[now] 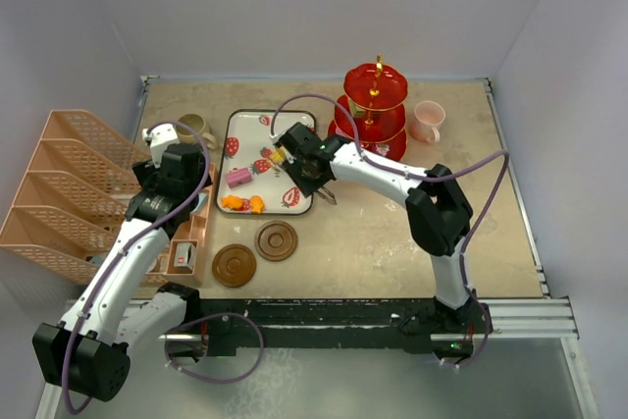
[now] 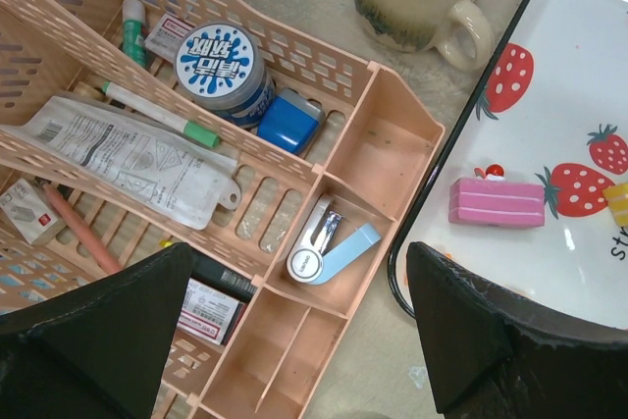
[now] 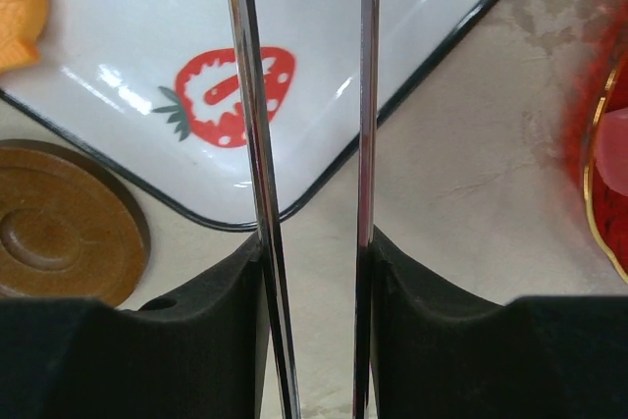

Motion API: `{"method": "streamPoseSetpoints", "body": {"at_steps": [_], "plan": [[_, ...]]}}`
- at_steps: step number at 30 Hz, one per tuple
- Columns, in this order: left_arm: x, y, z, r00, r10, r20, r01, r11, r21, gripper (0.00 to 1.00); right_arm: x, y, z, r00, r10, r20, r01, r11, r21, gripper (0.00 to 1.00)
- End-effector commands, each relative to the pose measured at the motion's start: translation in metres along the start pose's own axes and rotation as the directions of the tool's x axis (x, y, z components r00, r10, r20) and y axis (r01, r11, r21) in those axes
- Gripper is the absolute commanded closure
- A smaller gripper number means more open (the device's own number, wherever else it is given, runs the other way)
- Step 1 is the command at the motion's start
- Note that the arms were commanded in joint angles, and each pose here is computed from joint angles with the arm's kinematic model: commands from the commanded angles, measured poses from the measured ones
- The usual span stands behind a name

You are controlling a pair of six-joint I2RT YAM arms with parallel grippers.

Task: Serve the afternoon tea
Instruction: Move the tray with dessert.

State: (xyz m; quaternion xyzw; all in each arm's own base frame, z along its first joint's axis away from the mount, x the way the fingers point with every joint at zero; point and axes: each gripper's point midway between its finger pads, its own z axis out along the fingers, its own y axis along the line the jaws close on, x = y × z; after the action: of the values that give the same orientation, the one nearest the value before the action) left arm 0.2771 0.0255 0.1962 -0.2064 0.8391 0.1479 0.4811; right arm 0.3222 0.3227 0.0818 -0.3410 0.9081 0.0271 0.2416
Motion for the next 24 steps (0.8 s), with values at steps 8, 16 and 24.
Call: {"method": "streamPoseSetpoints", "body": {"at_steps": [8, 16, 24], "plan": [[-0.017, -0.004, -0.001, 0.999, -0.030, 0.044, 0.029, 1.000, 0.012, 0.13, -0.041, -0.028, -0.017, 0.977, 0.185, 0.110, -0.173, 0.979, -0.112, 0.59], [-0.017, -0.004, -0.002, 0.998, -0.031, 0.046, 0.031, 0.999, 0.010, 0.13, -0.043, -0.045, -0.043, 0.911, 0.381, 0.158, -0.370, 0.924, -0.093, 0.59], [-0.016, -0.006, -0.001, 0.999, -0.028, 0.041, 0.027, 0.999, 0.016, 0.13, -0.025, -0.026, -0.043, 0.825, 0.551, 0.124, -0.515, 0.824, -0.234, 0.59]]}}
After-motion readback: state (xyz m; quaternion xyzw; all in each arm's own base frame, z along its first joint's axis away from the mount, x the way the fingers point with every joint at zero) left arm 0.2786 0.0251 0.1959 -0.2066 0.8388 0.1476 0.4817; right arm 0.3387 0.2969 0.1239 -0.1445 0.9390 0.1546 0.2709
